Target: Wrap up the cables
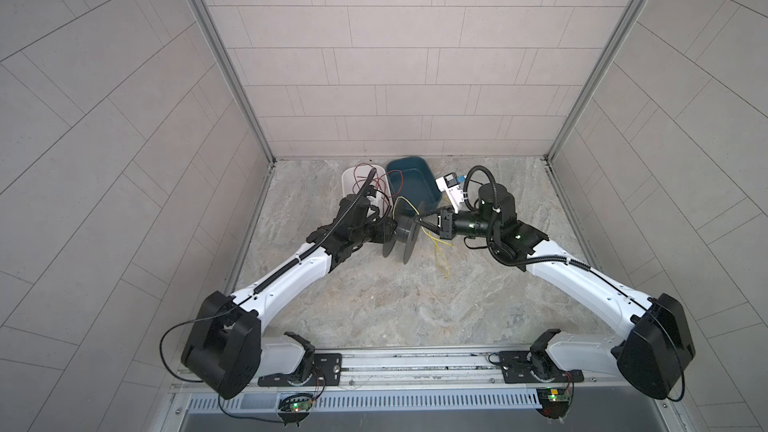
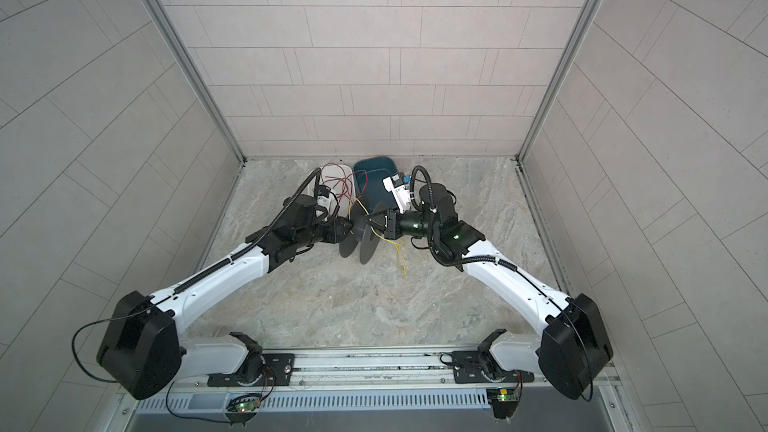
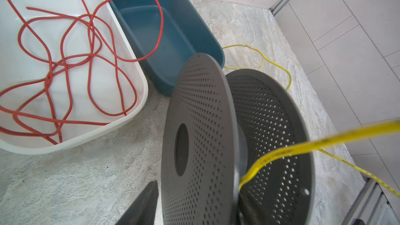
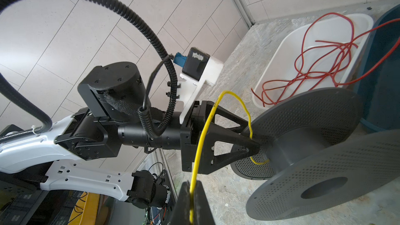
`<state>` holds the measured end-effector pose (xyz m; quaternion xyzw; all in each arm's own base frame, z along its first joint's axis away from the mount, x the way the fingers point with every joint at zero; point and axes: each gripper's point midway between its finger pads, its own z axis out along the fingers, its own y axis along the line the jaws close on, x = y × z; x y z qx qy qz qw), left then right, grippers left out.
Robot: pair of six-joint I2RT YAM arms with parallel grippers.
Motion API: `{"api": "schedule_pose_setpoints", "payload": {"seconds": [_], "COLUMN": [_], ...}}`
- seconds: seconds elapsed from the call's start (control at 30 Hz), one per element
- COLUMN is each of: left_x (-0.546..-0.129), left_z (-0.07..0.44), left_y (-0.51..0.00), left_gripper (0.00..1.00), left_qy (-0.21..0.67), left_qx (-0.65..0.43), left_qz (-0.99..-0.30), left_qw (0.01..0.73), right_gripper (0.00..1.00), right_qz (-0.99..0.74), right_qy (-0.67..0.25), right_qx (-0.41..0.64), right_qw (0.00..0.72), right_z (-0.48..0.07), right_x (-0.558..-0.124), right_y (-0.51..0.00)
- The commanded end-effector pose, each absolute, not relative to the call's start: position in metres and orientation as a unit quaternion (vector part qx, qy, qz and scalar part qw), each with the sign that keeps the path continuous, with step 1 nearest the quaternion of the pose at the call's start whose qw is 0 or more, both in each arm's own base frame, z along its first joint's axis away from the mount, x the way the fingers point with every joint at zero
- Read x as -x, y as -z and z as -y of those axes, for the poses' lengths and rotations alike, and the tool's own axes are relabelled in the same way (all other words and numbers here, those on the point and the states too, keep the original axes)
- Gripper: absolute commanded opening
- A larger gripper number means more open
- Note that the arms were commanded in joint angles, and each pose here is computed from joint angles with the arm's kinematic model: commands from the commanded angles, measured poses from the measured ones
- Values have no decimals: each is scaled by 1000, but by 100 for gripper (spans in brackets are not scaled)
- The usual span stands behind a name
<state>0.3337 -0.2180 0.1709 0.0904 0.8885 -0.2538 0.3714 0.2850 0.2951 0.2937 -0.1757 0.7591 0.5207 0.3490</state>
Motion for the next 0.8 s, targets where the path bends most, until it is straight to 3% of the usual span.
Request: {"api": "schedule_pose_setpoints", "payload": {"seconds": [0.0, 0.13, 0.27, 0.47, 0.77], "left_x": [-342, -347, -348, -347, -348], "left_z": [220, 223, 223, 222, 221], "left_y": [-174, -172, -172, -171, -171], "left_gripper": [58, 57, 48, 41, 17], "left_qy": [237, 233, 230, 227, 220], "left_qx": [-95, -94, -95, -98, -103], "left_qz": [-888, -889, -890, -890, -892], "left_qw": [382, 383, 382, 383, 381], "right_gripper": [0, 0, 0, 0, 0], "right_qz": [-757, -762, -761, -761, -767], "right_qy": [-520, -514, -514, -512, -496], "right_qx": [175, 173, 173, 172, 172], "right_qw": [355, 355, 356, 360, 368], "right_z": [-296, -294, -294, -294, -290], "right_x": [-286, -287, -287, -288, -291], "right_y": [-292, -287, -287, -288, -284]}}
